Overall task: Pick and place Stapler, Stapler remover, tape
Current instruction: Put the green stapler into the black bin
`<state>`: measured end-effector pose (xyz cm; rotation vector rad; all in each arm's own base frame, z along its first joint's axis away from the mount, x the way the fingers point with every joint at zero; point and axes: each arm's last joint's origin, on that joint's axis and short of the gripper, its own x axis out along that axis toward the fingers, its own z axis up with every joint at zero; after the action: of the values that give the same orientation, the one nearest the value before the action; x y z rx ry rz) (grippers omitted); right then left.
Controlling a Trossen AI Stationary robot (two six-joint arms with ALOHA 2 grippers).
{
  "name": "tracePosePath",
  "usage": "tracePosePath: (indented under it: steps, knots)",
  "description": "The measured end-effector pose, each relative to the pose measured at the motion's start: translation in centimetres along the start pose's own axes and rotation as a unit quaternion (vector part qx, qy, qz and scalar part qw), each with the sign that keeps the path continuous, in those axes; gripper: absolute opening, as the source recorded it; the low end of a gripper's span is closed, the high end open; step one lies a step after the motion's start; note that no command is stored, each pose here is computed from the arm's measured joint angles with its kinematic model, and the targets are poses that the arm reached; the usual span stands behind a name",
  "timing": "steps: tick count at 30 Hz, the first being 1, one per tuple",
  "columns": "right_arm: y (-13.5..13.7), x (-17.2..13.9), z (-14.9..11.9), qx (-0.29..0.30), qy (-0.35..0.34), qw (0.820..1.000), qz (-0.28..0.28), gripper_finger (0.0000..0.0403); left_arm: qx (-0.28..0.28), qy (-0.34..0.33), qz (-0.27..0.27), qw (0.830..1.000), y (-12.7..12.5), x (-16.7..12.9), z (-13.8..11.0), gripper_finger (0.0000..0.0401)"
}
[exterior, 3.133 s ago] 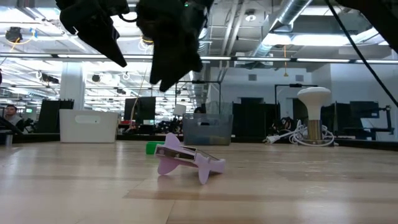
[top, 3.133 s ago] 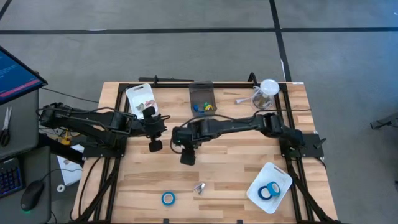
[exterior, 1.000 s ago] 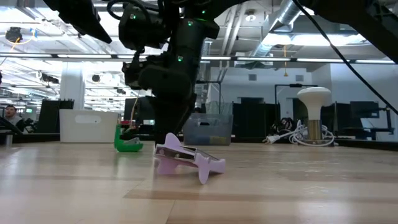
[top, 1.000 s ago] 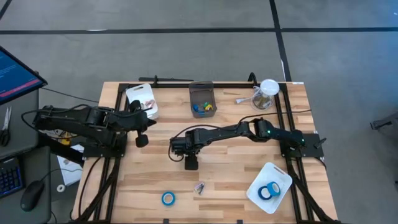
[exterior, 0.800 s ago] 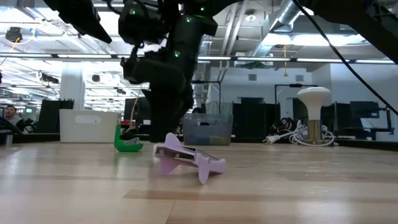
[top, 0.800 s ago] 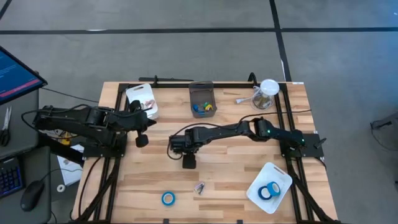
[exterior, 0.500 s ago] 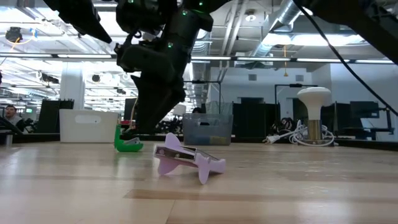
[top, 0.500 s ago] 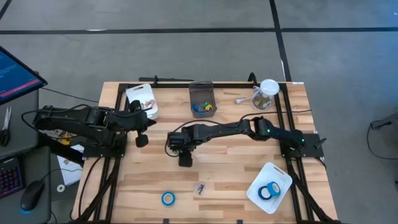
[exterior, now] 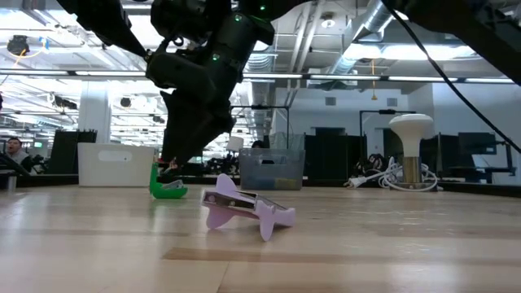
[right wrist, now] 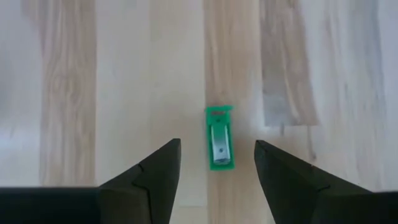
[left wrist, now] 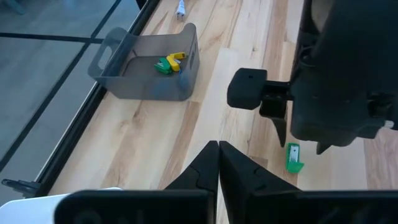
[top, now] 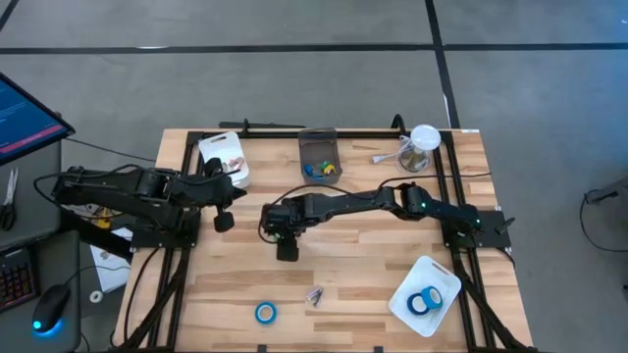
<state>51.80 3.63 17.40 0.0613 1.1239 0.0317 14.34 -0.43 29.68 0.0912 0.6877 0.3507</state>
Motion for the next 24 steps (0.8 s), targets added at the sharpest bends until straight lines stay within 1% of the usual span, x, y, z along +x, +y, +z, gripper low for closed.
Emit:
tracePosePath:
  steps: [6, 10, 12, 14, 16, 20, 24]
  knots:
    - [-0.8, 0.0, 0.2, 0.007, -0.006, 1.000, -0.002, 0.0198, 0.000, 0.000, 0.000, 1.000, 0.0, 0.0, 0.0, 0.0004]
    - [-1.0, 0.9, -0.1, 0.011, 0.006, 1.000, 0.011, 0.0196, 0.000, 0.000, 0.000, 1.000, 0.0, 0.0, 0.0, 0.0004]
    - [-0.9, 1.8, -0.2, 0.009, 0.001, 1.000, 0.011, 0.0196, 0.000, 0.000, 0.000, 1.000, 0.0, 0.0, 0.0, 0.0004]
    - [-0.9, 2.3, -0.7, 0.009, 0.023, 1.000, 0.009, 0.0196, 0.000, 0.000, 0.000, 1.000, 0.0, 0.0, 0.0, 0.0004]
    - [-0.8, 2.5, -0.6, 0.008, 0.015, 1.000, 0.010, 0.0195, 0.000, 0.000, 0.000, 1.000, 0.0, 0.0, 0.0, 0.0004]
    - [-0.9, 2.8, -0.7, 0.009, 0.021, 1.000, 0.009, 0.0184, 0.000, 0.000, 0.000, 1.000, 0.0, 0.0, 0.0, 0.0004]
    - [-1.0, 2.8, -0.7, 0.009, 0.020, 1.000, 0.009, 0.0161, 0.000, 0.000, 0.000, 1.000, 0.0, 0.0, 0.0, 0.0004]
